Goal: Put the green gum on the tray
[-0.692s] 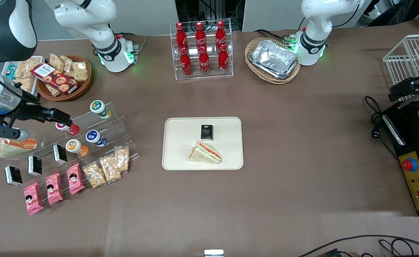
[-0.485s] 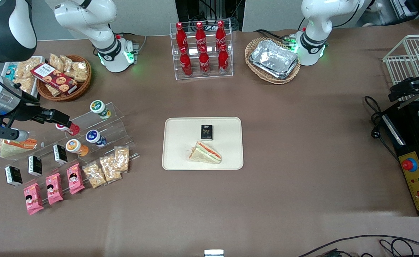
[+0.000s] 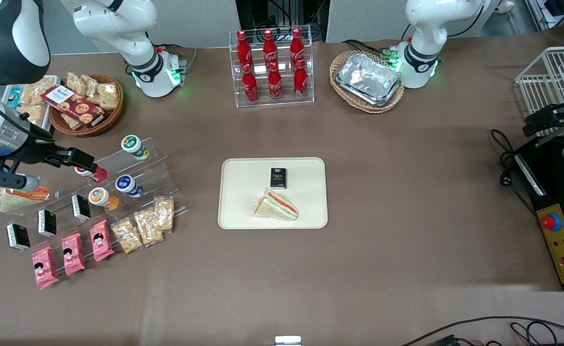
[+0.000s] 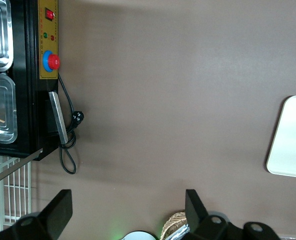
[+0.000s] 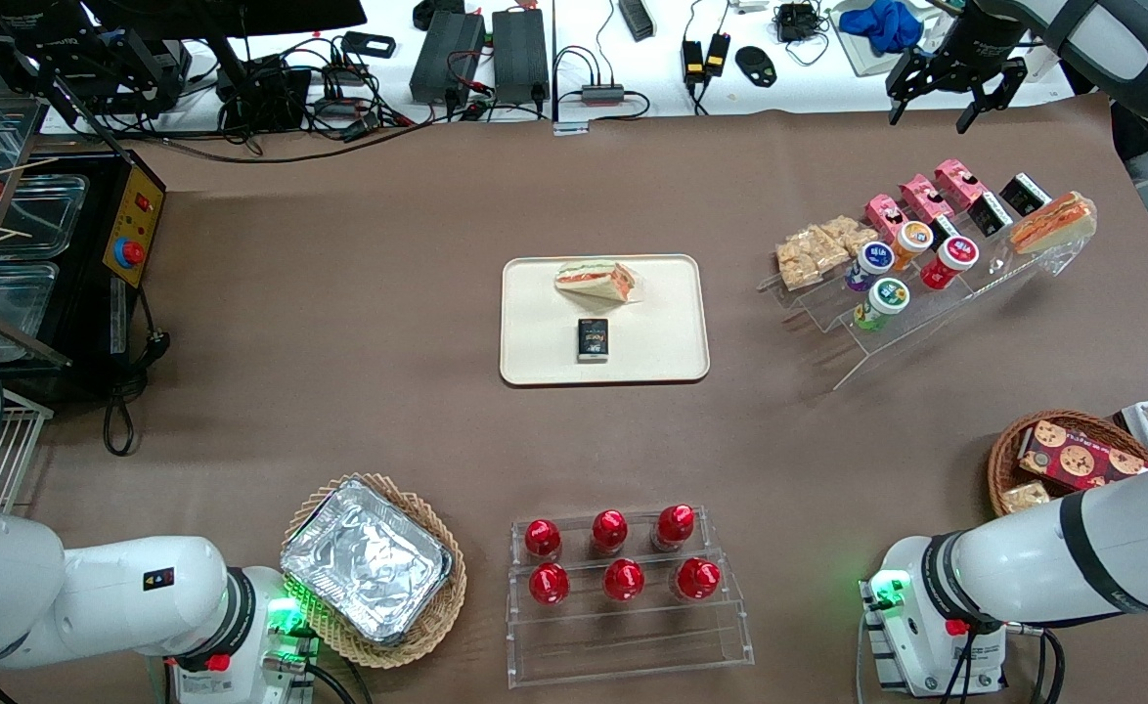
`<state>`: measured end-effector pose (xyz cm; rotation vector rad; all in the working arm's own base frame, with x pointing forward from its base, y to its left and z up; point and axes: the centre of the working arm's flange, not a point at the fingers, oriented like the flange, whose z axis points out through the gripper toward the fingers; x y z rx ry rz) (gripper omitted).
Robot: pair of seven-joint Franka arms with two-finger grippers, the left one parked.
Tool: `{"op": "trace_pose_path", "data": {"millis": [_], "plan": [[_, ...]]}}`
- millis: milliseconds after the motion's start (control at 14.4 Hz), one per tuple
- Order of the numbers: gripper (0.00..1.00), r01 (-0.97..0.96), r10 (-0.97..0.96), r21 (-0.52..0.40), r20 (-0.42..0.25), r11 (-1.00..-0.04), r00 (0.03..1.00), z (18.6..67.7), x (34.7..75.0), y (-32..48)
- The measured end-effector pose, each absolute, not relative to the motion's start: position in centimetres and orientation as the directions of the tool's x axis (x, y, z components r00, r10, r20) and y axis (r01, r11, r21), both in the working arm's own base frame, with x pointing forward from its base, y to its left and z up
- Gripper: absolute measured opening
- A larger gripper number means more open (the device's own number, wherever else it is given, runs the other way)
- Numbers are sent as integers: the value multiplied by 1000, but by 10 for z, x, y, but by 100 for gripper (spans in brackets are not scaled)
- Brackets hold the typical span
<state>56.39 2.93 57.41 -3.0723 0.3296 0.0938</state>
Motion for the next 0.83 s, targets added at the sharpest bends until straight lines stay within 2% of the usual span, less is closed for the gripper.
{"op": "trace_pose_path", "data": {"millis": [346, 831], "plan": [[100, -209, -204, -44, -97, -977, 974, 564, 543, 28], [100, -169, -163, -78, -77, -982, 984, 550, 446, 29]]}}
